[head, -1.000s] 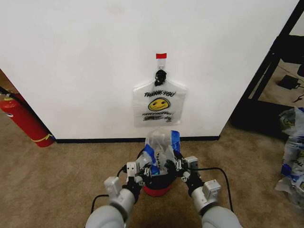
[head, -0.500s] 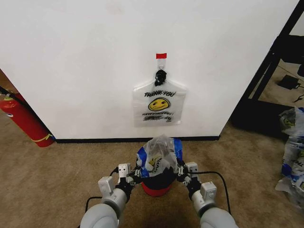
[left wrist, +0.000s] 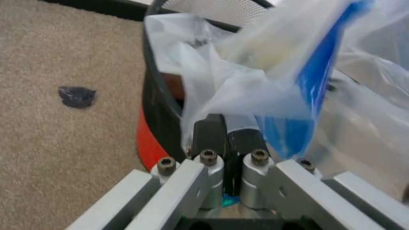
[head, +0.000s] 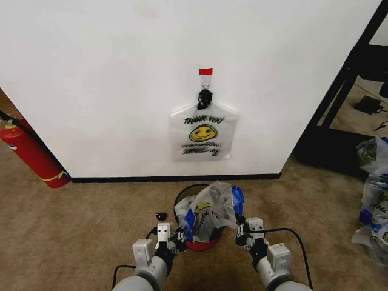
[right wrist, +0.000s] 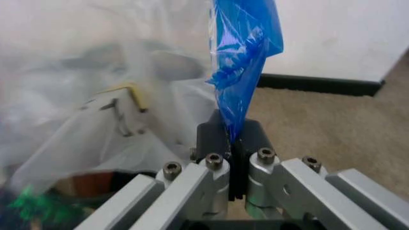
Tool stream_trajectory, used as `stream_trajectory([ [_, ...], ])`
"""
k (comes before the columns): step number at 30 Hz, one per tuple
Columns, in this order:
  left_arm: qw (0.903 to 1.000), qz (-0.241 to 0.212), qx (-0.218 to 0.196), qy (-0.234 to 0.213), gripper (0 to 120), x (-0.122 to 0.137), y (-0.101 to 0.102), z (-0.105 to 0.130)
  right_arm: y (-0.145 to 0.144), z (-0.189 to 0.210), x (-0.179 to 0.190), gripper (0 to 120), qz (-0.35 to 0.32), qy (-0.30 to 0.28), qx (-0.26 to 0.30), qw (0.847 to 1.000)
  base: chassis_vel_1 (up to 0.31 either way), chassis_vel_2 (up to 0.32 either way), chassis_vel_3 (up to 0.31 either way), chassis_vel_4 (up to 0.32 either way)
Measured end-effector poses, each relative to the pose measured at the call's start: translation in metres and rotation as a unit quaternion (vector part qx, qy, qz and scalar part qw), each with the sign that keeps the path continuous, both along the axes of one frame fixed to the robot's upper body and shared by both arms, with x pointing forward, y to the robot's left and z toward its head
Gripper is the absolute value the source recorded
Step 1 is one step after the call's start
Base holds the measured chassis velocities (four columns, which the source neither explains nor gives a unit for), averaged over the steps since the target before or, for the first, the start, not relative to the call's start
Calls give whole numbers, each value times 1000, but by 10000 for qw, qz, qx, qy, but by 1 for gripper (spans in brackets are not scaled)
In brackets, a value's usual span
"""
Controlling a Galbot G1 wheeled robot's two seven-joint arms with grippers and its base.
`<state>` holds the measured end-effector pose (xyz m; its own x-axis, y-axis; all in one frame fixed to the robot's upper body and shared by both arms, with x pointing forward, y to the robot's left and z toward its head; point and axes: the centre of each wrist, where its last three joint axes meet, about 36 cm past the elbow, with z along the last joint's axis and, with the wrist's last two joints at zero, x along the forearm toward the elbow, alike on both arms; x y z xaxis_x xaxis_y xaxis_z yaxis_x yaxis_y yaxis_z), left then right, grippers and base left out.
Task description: Pick up the garbage bag from the wall and place it over the trash bin.
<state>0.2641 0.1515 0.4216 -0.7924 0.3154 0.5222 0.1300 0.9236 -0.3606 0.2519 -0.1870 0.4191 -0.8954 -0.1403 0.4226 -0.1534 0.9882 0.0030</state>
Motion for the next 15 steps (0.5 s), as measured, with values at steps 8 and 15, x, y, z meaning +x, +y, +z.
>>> stream_trajectory([
  [8, 9999, 25, 129, 58, 0, -6, 10, 1, -4, 1, 11, 0, -278, 352, -91, 9990, 0, 0, 0, 0],
  [15, 9999, -48, 151, 54, 0, -16, 15, 17, -6, 12, 11, 0, -277, 483, -241, 9982, 0, 0, 0, 0],
])
